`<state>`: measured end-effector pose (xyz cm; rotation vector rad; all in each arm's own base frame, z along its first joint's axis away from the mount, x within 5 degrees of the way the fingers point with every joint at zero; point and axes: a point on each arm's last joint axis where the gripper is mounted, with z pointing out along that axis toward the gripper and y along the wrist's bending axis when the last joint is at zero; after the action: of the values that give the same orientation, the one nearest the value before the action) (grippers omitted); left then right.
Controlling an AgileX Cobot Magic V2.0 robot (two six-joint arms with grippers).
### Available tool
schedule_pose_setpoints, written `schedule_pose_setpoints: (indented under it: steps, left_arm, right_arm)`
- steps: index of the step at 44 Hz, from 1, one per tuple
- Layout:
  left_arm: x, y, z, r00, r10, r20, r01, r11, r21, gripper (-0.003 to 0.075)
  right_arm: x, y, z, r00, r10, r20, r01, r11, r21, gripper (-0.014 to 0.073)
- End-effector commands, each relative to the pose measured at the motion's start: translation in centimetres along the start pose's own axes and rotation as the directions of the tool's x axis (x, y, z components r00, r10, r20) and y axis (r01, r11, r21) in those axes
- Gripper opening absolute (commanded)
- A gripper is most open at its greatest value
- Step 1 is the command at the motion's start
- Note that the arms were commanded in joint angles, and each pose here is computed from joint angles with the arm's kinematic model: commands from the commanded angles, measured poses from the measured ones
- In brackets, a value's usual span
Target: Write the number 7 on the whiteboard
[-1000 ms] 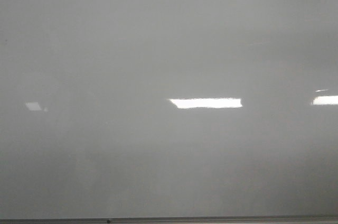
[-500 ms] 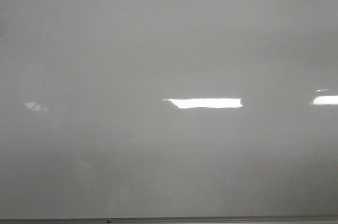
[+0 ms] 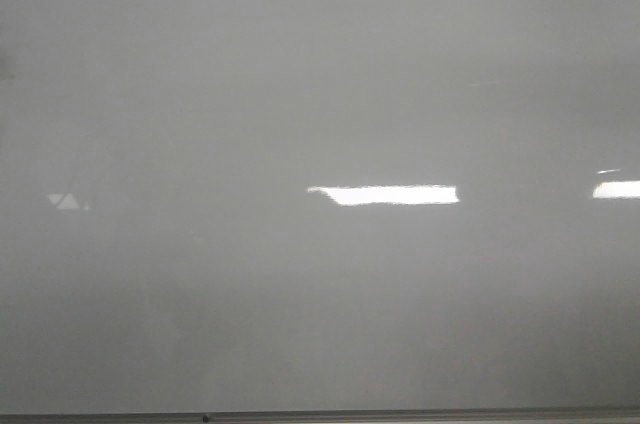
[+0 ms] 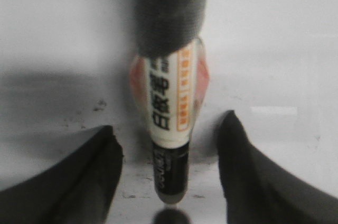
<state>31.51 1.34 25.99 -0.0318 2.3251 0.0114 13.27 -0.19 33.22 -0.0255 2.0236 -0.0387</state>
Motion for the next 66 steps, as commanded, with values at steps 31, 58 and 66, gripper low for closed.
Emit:
schedule_pose_setpoints:
  steps: [31, 58, 66]
  left_arm:
    - [-0.9, -2.0, -10.1, 0.986, 0.168, 0.017, -0.169, 0.983, 0.066, -0.002]
    - [1.3, -15.3, -15.0, 0.524, 0.84, 0.142, -0.749, 0.374, 0.547, -0.002]
    - [3.2, -18.6, -15.5, 0.418, 0.882, 0.216, -0.774, 0.222, 0.593, -0.002]
  right_arm:
    - [-2.3, 0.1, -1.7, 1.0, 0.021, 0.003, -0.021, 1.0, -0.021, 0.0634]
    - [-3.6, 4.0, 0.4, 0.932, -0.294, -0.211, 0.194, 0.898, -0.394, 0.0634]
    - [-3.2, 7.1, 0.8, 0.865, -0.495, -0.086, 0.348, 0.714, -0.608, 0.0634]
